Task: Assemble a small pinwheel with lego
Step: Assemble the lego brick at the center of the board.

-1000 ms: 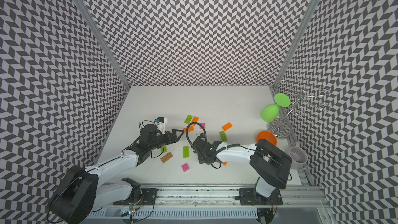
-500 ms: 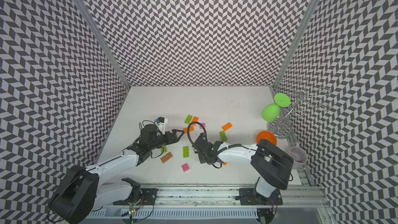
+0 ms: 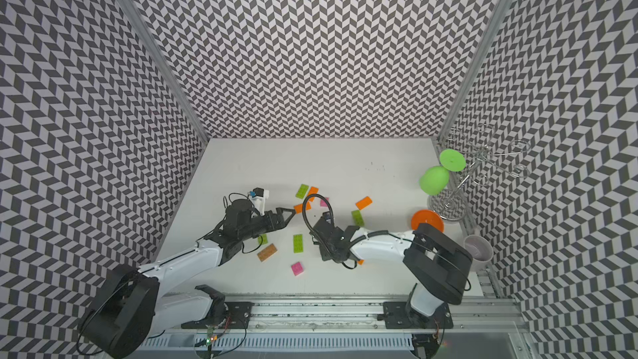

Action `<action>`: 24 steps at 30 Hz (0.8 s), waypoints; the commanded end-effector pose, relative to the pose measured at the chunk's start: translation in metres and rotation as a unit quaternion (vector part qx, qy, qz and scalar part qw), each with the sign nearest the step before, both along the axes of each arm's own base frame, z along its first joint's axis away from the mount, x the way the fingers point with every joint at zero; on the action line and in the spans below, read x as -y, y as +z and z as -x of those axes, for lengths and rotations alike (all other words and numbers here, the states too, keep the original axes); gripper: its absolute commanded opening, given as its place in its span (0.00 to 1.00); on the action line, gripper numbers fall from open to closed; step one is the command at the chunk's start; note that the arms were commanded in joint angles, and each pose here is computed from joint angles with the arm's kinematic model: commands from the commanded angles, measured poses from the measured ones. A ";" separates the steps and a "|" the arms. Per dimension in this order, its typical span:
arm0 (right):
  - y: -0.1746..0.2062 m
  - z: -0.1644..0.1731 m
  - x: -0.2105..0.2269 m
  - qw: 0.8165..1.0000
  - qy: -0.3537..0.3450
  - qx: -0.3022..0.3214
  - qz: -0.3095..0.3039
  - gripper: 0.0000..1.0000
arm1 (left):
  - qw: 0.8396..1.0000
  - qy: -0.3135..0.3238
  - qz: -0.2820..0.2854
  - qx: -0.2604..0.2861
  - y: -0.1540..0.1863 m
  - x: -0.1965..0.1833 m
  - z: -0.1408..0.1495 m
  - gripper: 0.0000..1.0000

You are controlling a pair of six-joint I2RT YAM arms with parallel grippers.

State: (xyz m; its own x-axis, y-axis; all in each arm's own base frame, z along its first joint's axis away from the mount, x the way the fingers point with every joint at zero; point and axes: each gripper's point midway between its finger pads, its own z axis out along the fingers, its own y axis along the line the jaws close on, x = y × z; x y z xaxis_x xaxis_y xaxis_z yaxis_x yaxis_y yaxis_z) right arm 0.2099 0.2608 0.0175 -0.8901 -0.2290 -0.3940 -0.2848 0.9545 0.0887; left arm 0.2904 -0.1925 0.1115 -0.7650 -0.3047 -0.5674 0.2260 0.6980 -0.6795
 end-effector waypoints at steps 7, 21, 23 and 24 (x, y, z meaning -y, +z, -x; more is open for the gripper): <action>-0.029 0.017 0.029 0.997 0.006 -0.045 0.059 0.43 | 1.000 0.000 0.000 0.003 0.002 -0.002 -0.001 0.95; 0.058 -0.010 -0.003 0.997 0.004 0.045 -0.061 0.72 | 0.997 0.026 -0.054 0.044 0.044 -0.013 -0.002 0.97; 0.073 -0.016 0.003 0.995 -0.010 0.063 -0.080 0.73 | 0.996 0.020 -0.075 0.054 0.052 -0.008 0.001 0.97; 0.077 -0.019 0.008 0.994 -0.018 0.067 -0.084 0.73 | 0.995 0.014 -0.080 0.058 0.056 -0.004 0.004 0.97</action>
State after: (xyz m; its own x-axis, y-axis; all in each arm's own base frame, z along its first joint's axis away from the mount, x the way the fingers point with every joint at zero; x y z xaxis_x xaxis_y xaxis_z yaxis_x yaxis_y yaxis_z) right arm 0.2169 0.2604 0.0743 -0.8541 -0.1812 -0.4875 -0.3044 0.9342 0.1862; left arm 0.2906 -0.1881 0.1603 -0.6980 -0.2846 -0.6571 0.2622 0.7524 -0.6043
